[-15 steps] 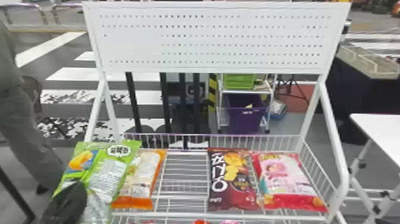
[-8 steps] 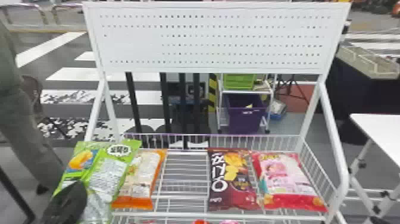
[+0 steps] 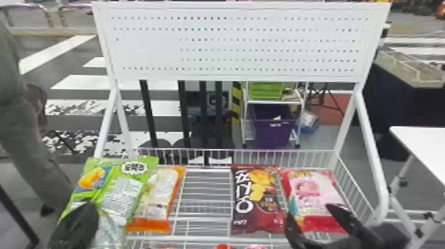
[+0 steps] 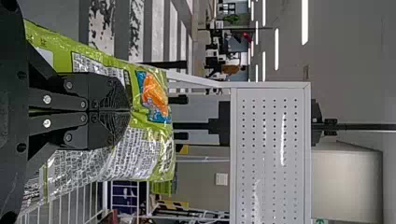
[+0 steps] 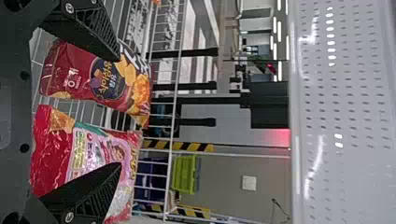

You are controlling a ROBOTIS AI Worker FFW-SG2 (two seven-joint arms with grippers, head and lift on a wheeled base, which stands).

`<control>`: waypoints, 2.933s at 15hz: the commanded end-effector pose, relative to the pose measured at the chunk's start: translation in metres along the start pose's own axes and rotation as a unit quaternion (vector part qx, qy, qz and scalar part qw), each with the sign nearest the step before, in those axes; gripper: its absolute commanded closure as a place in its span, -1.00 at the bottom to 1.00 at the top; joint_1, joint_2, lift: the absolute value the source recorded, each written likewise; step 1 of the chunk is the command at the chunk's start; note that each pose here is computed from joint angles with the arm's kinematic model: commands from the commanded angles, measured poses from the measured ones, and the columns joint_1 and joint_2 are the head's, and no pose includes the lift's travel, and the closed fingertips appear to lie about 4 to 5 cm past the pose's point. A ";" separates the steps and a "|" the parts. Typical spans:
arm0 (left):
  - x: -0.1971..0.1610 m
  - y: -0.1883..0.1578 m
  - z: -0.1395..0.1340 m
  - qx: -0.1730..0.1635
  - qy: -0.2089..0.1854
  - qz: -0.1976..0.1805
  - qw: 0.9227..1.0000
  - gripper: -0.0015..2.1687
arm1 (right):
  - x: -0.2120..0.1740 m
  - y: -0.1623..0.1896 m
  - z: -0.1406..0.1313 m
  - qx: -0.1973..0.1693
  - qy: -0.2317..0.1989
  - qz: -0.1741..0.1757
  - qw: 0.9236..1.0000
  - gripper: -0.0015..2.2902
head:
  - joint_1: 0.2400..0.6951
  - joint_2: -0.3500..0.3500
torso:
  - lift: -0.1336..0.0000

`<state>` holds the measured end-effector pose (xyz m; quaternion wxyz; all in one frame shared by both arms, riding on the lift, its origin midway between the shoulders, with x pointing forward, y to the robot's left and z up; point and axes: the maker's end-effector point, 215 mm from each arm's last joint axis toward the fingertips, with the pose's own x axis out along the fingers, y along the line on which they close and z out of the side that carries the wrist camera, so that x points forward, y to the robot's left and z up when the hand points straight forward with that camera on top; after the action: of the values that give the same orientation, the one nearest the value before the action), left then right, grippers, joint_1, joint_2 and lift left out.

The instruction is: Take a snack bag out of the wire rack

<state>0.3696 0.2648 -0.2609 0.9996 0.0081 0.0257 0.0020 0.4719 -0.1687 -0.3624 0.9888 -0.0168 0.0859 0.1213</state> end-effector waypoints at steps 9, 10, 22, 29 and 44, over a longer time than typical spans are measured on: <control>0.005 -0.005 -0.006 0.000 0.004 -0.005 1.000 0.65 | 0.143 0.041 -0.025 0.032 0.109 0.057 0.992 -0.85 | 0.14 0.00 | 1.00; 0.005 -0.005 -0.007 0.000 0.006 -0.005 1.000 0.65 | 0.149 0.050 -0.030 0.034 0.118 0.067 0.990 -0.81 | 0.14 0.00 | 1.00; 0.011 -0.003 -0.010 0.002 0.007 -0.005 1.000 0.65 | 0.151 0.065 -0.036 0.031 0.149 0.083 0.985 0.96 | 0.14 0.00 | 1.00; 0.011 -0.003 -0.011 0.002 0.007 -0.004 1.000 0.65 | 0.111 0.052 0.017 0.021 0.085 0.064 0.994 0.96 | 0.14 0.00 | 1.00; 0.014 -0.012 -0.013 0.000 0.008 -0.015 1.000 0.65 | -0.109 -0.027 0.063 0.021 -0.042 -0.026 0.999 0.96 | 0.14 0.00 | 1.00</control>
<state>0.3829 0.2524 -0.2745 0.9993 0.0080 0.0332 -0.0133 0.3988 -0.2110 -0.2875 0.9930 0.0060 0.0559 0.1035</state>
